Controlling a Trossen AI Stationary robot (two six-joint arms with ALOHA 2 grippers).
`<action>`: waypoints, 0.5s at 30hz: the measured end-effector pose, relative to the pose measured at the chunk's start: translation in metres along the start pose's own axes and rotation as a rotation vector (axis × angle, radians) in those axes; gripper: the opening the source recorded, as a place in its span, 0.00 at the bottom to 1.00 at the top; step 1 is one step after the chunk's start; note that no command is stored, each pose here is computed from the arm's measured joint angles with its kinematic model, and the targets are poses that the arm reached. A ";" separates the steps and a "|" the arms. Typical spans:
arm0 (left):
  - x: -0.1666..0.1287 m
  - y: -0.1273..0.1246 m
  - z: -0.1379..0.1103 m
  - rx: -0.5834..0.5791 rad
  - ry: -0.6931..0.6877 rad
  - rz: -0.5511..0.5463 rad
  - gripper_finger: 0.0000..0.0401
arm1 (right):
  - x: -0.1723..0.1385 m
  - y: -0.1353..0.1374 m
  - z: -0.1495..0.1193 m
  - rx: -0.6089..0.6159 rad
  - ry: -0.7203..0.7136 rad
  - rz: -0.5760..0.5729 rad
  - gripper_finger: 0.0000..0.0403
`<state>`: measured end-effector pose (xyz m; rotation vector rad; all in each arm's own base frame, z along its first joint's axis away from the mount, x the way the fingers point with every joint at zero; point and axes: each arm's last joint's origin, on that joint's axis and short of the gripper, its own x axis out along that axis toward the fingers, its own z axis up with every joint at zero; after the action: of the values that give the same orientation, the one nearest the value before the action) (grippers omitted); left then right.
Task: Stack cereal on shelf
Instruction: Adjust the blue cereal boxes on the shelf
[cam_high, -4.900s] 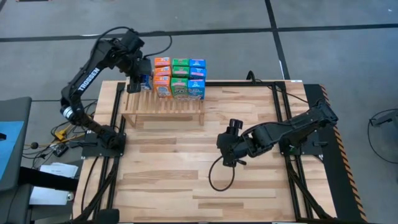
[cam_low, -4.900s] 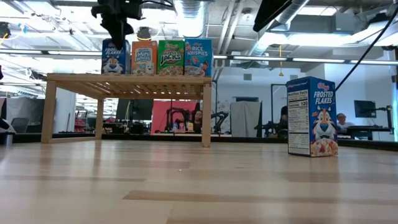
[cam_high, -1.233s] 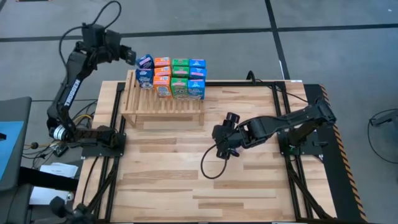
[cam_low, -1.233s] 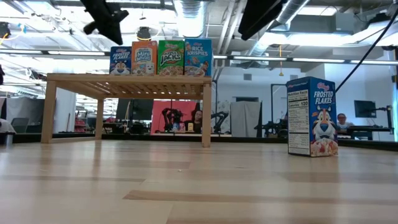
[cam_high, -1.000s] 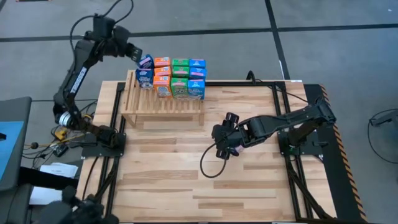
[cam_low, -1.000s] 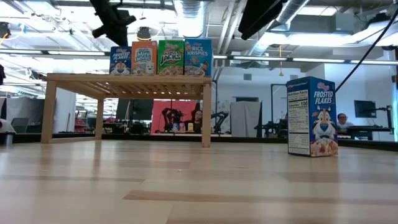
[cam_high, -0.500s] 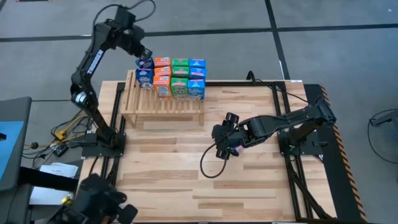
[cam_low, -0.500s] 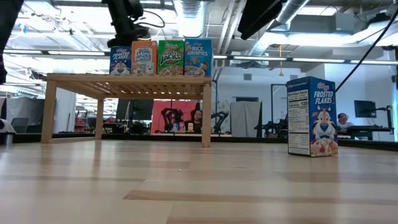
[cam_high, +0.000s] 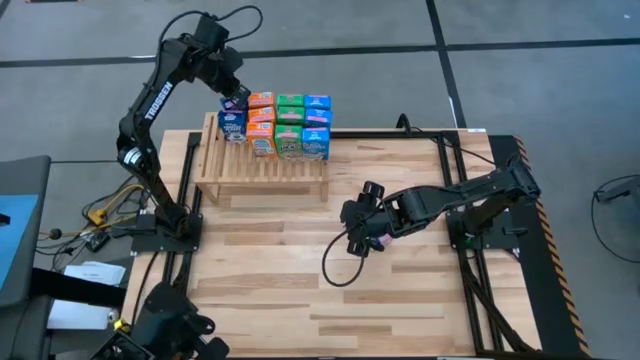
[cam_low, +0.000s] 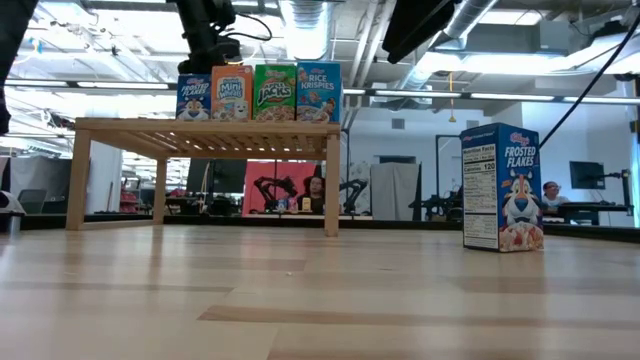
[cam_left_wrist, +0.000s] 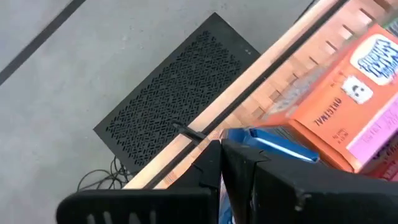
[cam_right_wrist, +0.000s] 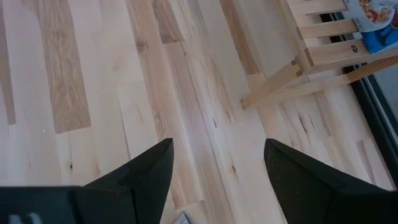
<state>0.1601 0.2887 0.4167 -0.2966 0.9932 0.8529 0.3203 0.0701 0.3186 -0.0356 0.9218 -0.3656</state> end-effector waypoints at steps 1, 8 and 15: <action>0.000 0.000 0.000 0.008 0.002 -0.001 0.00 | 0.000 0.000 0.000 0.000 0.000 0.000 0.69; 0.000 -0.003 -0.002 0.047 0.003 -0.075 0.00 | 0.000 0.000 0.000 0.000 0.000 0.000 0.69; -0.005 -0.003 -0.002 0.050 -0.012 -0.063 0.00 | 0.000 0.000 0.000 0.000 0.000 0.000 0.69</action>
<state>0.1594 0.2831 0.4192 -0.2789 0.9879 0.7706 0.3202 0.0701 0.3187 -0.0352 0.9218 -0.3658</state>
